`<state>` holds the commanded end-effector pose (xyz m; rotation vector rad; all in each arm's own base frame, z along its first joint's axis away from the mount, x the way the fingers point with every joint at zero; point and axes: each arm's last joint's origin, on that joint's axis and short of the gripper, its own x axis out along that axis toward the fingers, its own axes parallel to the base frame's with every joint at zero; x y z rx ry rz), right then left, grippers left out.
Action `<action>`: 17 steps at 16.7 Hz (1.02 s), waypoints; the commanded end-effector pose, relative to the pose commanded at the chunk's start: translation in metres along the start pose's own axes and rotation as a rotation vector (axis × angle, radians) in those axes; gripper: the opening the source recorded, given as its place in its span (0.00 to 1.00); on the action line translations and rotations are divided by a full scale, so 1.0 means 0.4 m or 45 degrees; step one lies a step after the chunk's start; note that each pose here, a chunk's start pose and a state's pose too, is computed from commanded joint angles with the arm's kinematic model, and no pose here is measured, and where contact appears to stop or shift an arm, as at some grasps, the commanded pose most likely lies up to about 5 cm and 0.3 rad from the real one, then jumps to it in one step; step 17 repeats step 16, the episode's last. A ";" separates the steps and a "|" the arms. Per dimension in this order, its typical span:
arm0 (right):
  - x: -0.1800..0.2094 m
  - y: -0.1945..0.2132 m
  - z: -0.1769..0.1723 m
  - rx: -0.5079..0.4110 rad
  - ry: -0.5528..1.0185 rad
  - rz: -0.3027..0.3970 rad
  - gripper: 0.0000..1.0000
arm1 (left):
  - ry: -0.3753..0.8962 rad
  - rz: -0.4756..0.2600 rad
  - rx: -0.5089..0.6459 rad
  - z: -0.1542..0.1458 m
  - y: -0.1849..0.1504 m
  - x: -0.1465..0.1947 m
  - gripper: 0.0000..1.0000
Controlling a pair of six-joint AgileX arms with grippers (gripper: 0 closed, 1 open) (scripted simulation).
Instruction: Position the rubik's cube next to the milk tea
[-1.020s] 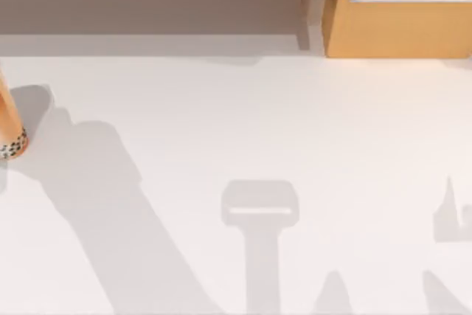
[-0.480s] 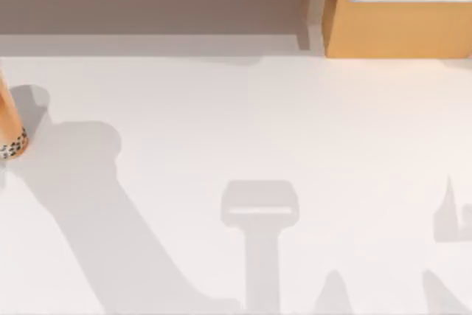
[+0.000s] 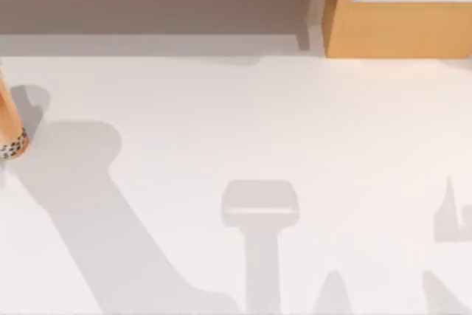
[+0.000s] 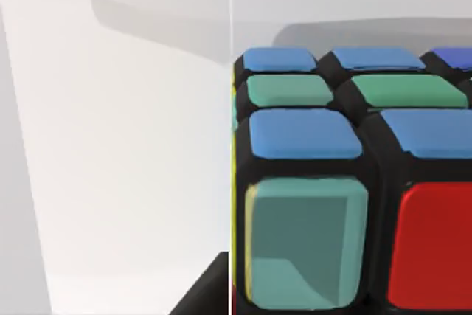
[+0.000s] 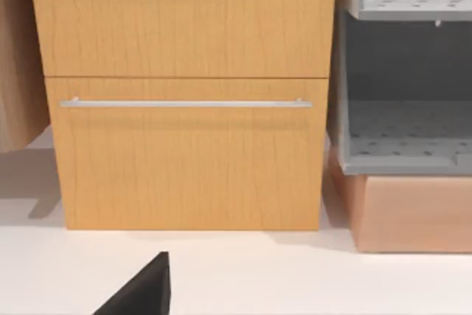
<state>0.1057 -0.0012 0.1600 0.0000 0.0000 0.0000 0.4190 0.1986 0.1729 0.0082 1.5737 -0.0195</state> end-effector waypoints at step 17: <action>0.000 0.000 0.000 0.000 0.000 0.000 1.00 | 0.000 0.000 0.000 0.000 0.000 0.000 1.00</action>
